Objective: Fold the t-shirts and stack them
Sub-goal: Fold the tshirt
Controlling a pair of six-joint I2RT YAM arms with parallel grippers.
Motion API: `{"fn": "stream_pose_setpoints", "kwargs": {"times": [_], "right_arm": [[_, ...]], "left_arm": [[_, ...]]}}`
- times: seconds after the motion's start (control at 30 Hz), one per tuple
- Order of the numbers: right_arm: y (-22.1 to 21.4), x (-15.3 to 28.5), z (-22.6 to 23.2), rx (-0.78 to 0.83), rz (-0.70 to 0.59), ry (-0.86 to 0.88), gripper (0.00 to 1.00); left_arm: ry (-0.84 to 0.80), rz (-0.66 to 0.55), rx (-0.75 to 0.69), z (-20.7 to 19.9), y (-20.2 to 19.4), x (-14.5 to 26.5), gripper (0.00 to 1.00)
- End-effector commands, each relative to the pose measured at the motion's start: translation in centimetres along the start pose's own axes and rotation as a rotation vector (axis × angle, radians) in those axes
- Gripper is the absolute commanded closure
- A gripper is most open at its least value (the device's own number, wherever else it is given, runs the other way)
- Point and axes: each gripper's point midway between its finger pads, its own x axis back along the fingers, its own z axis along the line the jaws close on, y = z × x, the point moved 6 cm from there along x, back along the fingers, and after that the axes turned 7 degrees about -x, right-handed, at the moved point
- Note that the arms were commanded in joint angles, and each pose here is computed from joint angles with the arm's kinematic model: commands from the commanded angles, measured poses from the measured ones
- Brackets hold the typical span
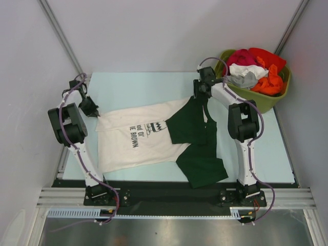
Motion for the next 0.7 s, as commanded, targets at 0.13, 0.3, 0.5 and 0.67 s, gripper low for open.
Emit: {"fn": "stream_pose_setpoints", "kwargs": {"times": [0.13,0.3,0.5,0.67], "right_arm": [[2.1,-0.8,1.0,0.025,-0.051,-0.044,0.46],[2.6,-1.4,1.1,0.018,-0.067,-0.048,0.40],[3.1,-2.9,2.5,0.045,-0.070,-0.015,0.39],[3.2,-4.2,3.1,0.069,-0.075,-0.029,0.39]], "left_arm": [[0.038,-0.172,0.055,1.6,4.5,1.2,1.00],[0.058,-0.179,0.086,3.0,5.0,1.0,1.00],[0.078,-0.190,0.104,4.1,5.4,1.0,1.00],[0.087,-0.189,0.118,4.9,5.4,0.8,1.00]]}}
